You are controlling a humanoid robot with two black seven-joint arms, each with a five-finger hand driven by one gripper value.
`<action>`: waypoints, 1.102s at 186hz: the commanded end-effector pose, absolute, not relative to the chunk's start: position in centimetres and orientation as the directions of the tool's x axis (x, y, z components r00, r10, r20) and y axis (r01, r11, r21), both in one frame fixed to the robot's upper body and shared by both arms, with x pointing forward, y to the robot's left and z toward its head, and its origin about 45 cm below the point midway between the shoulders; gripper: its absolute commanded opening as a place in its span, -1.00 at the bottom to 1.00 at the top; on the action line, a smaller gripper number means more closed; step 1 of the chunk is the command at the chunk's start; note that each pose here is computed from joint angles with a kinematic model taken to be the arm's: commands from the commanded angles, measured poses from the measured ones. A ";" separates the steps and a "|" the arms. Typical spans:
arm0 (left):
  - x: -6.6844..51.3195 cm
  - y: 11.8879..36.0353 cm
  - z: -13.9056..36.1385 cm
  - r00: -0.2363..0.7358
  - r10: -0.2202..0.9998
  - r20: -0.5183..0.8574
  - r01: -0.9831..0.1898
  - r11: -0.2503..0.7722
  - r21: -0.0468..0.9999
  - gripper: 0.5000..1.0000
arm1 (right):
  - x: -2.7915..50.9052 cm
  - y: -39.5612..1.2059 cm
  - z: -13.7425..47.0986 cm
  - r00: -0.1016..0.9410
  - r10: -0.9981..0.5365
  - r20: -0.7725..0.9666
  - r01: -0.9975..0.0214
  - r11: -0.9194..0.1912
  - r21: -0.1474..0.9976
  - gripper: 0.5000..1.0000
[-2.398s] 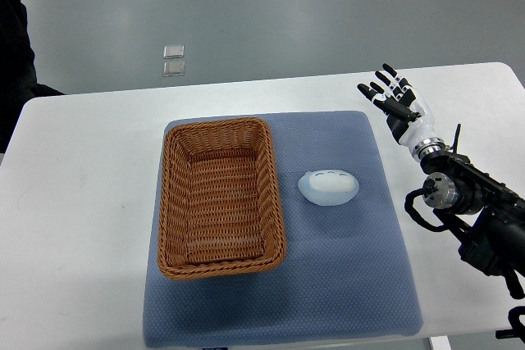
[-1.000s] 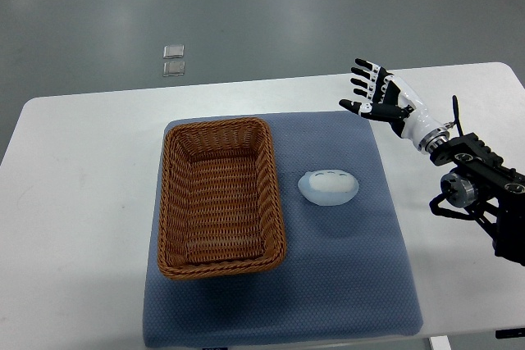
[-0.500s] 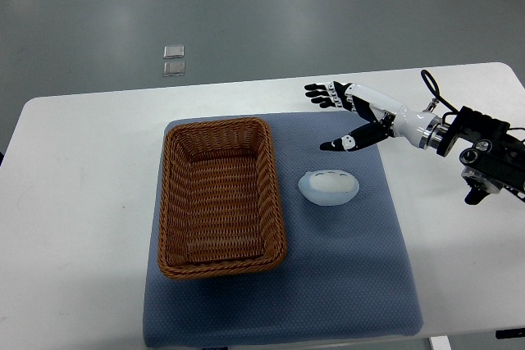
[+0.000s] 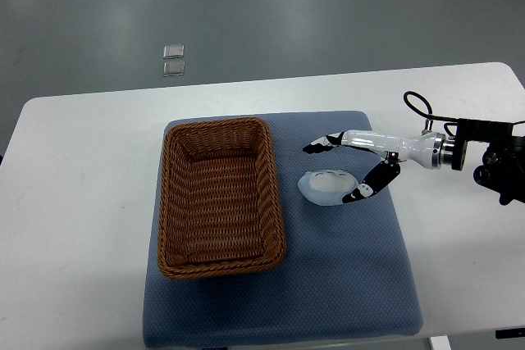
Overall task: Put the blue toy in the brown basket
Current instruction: 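Reach the open right hand over the pale blue plush toy, then close the right hand's fingers around the plush toy, then lift the held toy and carry it over the wicker basket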
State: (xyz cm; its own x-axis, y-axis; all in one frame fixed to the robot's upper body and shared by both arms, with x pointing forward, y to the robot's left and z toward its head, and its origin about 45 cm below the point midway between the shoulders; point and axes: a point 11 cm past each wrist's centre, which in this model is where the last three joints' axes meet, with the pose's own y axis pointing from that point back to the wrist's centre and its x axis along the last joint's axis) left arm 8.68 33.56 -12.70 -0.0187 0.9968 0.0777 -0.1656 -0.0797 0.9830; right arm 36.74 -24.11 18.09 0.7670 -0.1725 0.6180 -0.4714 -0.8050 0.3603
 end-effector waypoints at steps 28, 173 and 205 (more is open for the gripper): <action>8.7 33.5 -12.7 -0.018 0.997 0.077 -0.167 -0.079 0.983 1.00 | 35.9 -23.2 16.2 0.746 -0.121 0.655 -0.464 -0.799 0.381 0.64; 8.8 33.6 -12.7 -0.022 0.997 0.078 -0.167 -0.080 0.983 1.00 | 37.9 -23.9 16.3 0.666 -0.141 0.733 -0.556 -0.749 0.361 -0.79; 8.8 33.6 -12.7 -0.022 0.997 0.078 -0.167 -0.080 0.983 1.00 | 39.6 -23.9 18.9 0.602 -0.181 0.778 -0.598 -0.748 0.288 -0.83</action>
State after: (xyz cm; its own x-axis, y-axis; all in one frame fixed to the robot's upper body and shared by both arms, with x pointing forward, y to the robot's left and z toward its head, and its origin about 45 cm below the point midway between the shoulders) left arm 8.75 33.57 -12.69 -0.0217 0.9967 0.0777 -0.1673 -0.0802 0.9826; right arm 38.68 -23.96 17.46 0.6382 -0.1601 0.7531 -0.5761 -0.7482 0.3291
